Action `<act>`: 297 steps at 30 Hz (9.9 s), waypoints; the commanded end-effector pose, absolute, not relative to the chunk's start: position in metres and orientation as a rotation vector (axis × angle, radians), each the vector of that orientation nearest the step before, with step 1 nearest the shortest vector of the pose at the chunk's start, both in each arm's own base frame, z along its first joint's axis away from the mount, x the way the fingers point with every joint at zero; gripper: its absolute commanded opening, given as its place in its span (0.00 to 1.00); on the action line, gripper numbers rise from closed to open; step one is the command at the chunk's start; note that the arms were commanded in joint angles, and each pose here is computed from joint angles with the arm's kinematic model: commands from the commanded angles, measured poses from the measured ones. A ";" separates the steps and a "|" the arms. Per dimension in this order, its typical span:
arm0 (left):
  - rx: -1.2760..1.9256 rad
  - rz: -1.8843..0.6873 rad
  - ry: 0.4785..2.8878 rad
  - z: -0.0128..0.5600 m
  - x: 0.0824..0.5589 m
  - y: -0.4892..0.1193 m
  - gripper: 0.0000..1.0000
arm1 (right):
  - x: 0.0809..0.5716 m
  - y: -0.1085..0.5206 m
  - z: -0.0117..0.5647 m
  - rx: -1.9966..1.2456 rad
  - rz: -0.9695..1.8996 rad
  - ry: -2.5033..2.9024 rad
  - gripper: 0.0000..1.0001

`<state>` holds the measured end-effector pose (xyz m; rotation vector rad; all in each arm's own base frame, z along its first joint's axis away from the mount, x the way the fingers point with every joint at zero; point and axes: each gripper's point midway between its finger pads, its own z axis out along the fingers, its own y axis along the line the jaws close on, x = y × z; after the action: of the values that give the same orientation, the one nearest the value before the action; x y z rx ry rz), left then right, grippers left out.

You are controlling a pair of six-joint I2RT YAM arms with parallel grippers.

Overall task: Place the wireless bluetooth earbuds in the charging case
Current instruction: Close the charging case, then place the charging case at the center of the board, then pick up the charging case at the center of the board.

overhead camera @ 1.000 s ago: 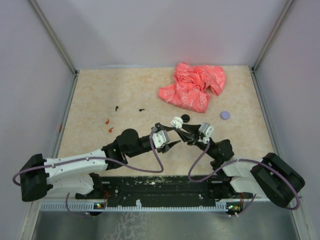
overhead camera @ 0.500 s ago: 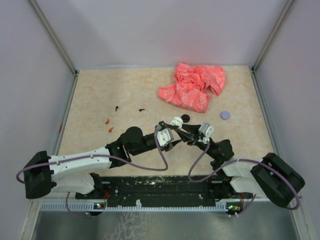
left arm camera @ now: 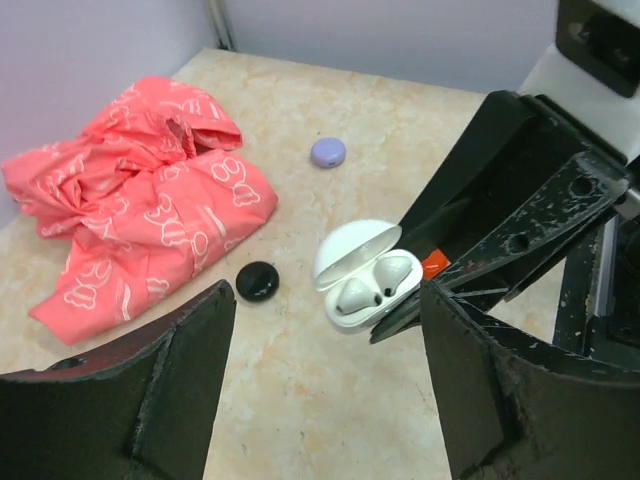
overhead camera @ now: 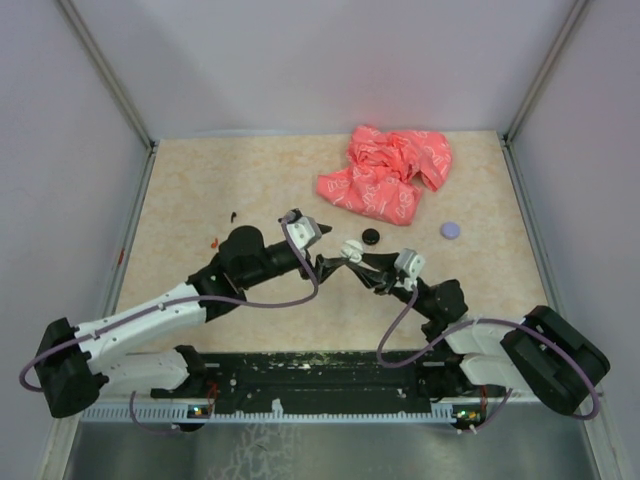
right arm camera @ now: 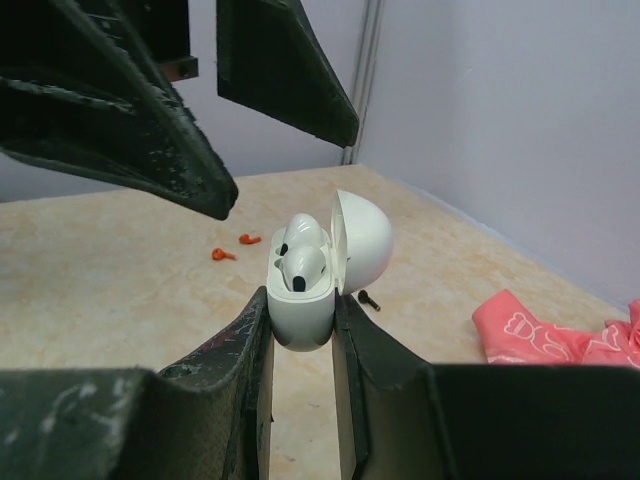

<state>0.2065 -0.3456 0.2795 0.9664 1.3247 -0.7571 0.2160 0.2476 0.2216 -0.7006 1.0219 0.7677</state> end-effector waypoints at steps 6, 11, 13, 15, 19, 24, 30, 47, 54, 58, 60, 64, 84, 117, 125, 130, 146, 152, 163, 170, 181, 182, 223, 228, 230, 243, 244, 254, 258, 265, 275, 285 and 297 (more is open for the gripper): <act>1.078 -1.073 1.349 0.283 0.176 -0.340 0.88 | 0.195 0.258 0.237 -0.807 0.821 0.895 0.00; 1.139 -1.157 1.349 0.278 0.171 -0.346 0.89 | 0.188 0.262 0.239 -0.840 0.845 0.864 0.00; 1.164 -1.188 1.349 0.274 0.169 -0.350 0.89 | 0.186 0.263 0.240 -0.847 0.855 0.855 0.00; 1.181 -1.215 1.348 0.272 0.168 -0.355 0.88 | 0.183 0.264 0.241 -0.855 0.865 0.846 0.00; 1.215 -1.251 1.352 0.269 0.167 -0.362 0.86 | 0.182 0.264 0.242 -0.855 0.872 0.844 0.00; 1.251 -1.293 1.307 0.277 0.155 -0.360 0.83 | 0.190 0.262 0.237 -0.825 0.861 0.886 0.00; 1.292 -1.350 1.255 0.286 0.137 -0.352 0.81 | 0.194 0.265 0.232 -0.812 0.889 0.924 0.00; 0.903 -0.762 1.693 0.280 0.215 -0.287 0.86 | 0.232 0.255 0.189 -0.666 0.972 1.430 0.00; 0.737 -0.408 1.847 0.253 0.243 -0.221 0.90 | 0.253 0.227 0.172 -0.571 0.883 1.704 0.00; 0.646 -0.312 1.866 0.242 0.252 -0.193 0.93 | 0.267 0.206 0.161 -0.466 0.846 1.844 0.00; 0.619 -0.294 1.873 0.237 0.254 -0.184 0.94 | 0.274 0.193 0.153 -0.388 0.820 1.924 0.00; 0.560 -0.271 1.884 0.231 0.259 -0.169 0.98 | 0.291 0.155 0.134 -0.157 0.775 2.075 0.00; 0.356 -0.230 1.874 0.235 0.270 -0.127 1.00 | 0.341 0.009 0.061 0.653 0.654 2.178 0.06; 0.278 -0.264 1.860 0.240 0.274 -0.117 1.00 | 0.309 0.026 0.083 0.520 0.448 2.302 0.83; 0.264 -0.249 1.862 0.238 0.276 -0.114 1.00 | 0.285 0.068 0.083 0.346 0.411 2.417 0.79; 0.264 -0.243 1.869 0.236 0.277 -0.114 1.00 | 0.266 0.076 0.068 0.300 0.338 2.516 0.77; 0.270 -0.242 1.880 0.232 0.278 -0.114 0.99 | 0.247 0.093 0.039 0.194 0.262 2.642 0.68; 0.275 -0.245 1.883 0.231 0.279 -0.115 1.00 | 0.246 0.119 0.034 0.090 0.254 2.672 0.62; 0.271 -0.232 1.892 0.229 0.280 -0.113 0.99 | 0.264 0.214 0.045 -0.226 0.331 2.629 0.62; 0.270 -0.228 1.896 0.227 0.281 -0.112 0.99 | 0.257 0.221 0.047 -0.318 0.216 2.622 0.71; 0.270 -0.225 1.904 0.225 0.282 -0.112 0.99 | 0.236 0.204 0.036 -0.409 0.110 2.663 0.73; 0.272 -0.224 1.908 0.224 0.282 -0.112 0.99 | 0.236 0.200 0.035 -0.406 0.088 2.665 0.73; 0.252 -0.209 1.929 0.219 0.286 -0.108 0.99 | 0.250 0.187 0.063 -0.059 0.297 2.464 0.69; 0.252 -0.213 1.928 0.219 0.286 -0.108 0.99 | 0.251 0.192 0.052 -0.065 0.265 2.480 0.68; 0.251 -0.215 1.927 0.219 0.286 -0.108 0.99 | 0.253 0.189 0.048 -0.061 0.237 2.482 0.68; 0.252 -0.229 1.933 0.218 0.287 -0.109 0.99 | 0.260 0.194 0.030 -0.124 0.138 2.517 0.59; 0.252 -0.231 1.933 0.218 0.287 -0.109 0.99 | 0.260 0.196 0.029 -0.132 0.134 2.520 0.58; 0.261 -0.252 1.947 0.215 0.288 -0.112 0.99 | 0.261 0.206 0.027 -0.216 0.119 2.533 0.54; 0.277 -0.295 1.956 0.213 0.287 -0.119 1.00 | 0.257 0.210 0.031 -0.269 0.150 2.526 0.54; 0.292 -0.542 2.012 0.210 0.275 -0.154 0.99 | 0.252 0.209 0.031 -0.349 0.156 2.516 0.50; 0.312 -0.903 2.047 0.198 0.259 -0.201 0.99 | 0.264 0.240 0.086 -0.442 0.295 2.243 0.42; 0.346 -1.189 2.036 0.207 0.244 -0.238 0.90 | 0.257 0.277 0.159 -0.557 0.478 1.864 0.41; 0.415 -1.251 2.015 0.206 0.230 -0.276 0.73 | 0.231 0.299 0.202 -0.646 0.599 1.557 0.41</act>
<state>0.2311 -0.2615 0.2022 0.3853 2.0450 -1.2331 0.2350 0.2836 0.1558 -0.6598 1.7563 0.5132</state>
